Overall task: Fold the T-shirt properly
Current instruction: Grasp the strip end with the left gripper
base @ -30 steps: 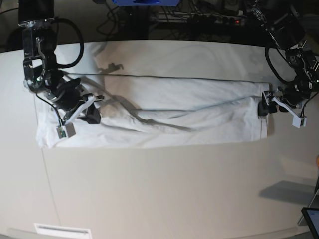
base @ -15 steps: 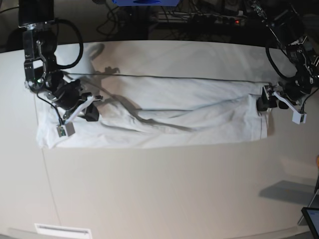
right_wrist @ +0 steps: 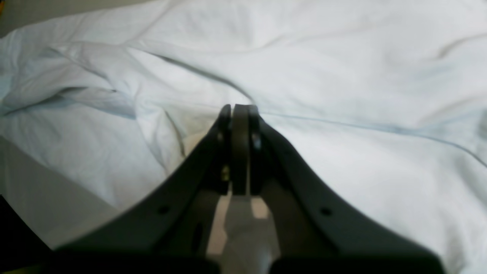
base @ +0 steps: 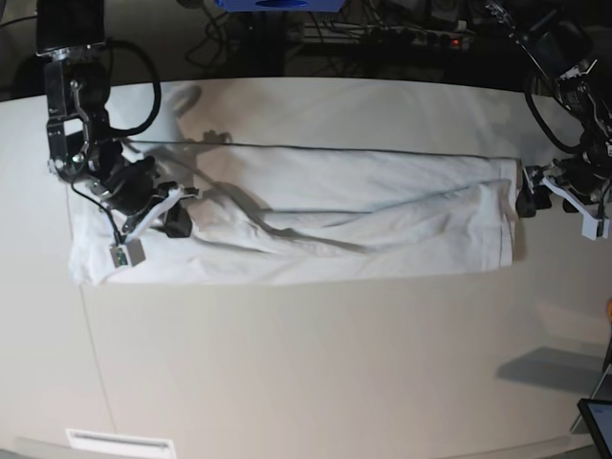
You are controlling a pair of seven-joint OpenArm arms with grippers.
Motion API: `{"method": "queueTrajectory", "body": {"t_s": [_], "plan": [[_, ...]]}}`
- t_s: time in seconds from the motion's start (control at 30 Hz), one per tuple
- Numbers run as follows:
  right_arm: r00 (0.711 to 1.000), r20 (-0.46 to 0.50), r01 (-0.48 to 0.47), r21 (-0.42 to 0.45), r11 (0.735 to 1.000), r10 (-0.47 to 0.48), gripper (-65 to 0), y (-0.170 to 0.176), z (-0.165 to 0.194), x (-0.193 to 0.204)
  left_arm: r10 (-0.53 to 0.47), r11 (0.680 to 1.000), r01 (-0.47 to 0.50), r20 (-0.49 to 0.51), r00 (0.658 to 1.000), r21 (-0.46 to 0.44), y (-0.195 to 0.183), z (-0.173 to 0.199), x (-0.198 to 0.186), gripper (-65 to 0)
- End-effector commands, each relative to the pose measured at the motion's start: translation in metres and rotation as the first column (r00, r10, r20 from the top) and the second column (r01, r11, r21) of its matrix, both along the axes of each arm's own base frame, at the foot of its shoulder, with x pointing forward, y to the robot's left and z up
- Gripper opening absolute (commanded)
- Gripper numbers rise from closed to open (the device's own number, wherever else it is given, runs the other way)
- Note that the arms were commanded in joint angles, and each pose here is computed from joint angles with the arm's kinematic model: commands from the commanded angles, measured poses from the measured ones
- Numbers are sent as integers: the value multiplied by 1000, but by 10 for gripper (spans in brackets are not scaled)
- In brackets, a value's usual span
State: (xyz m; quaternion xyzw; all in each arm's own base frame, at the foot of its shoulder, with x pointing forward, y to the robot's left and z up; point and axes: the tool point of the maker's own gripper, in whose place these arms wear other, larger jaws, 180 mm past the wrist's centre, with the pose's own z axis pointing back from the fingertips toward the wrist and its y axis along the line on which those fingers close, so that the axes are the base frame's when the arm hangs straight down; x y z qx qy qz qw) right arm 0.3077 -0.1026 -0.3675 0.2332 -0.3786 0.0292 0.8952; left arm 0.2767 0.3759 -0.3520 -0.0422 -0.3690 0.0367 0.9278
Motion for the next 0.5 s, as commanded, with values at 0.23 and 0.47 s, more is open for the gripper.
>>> {"method": "queueTrajectory", "body": {"t_s": [0.23,0.47], "plan": [[999,49,1,5,1000,-1,-640,-3,13,8,0,984,18,99,995,-179,-10,17,22,0],[999,48,1,3,1000,-1,-640,-3,13,8,-12,967,24,48,999,-253,-22,-5,27,0]]}}
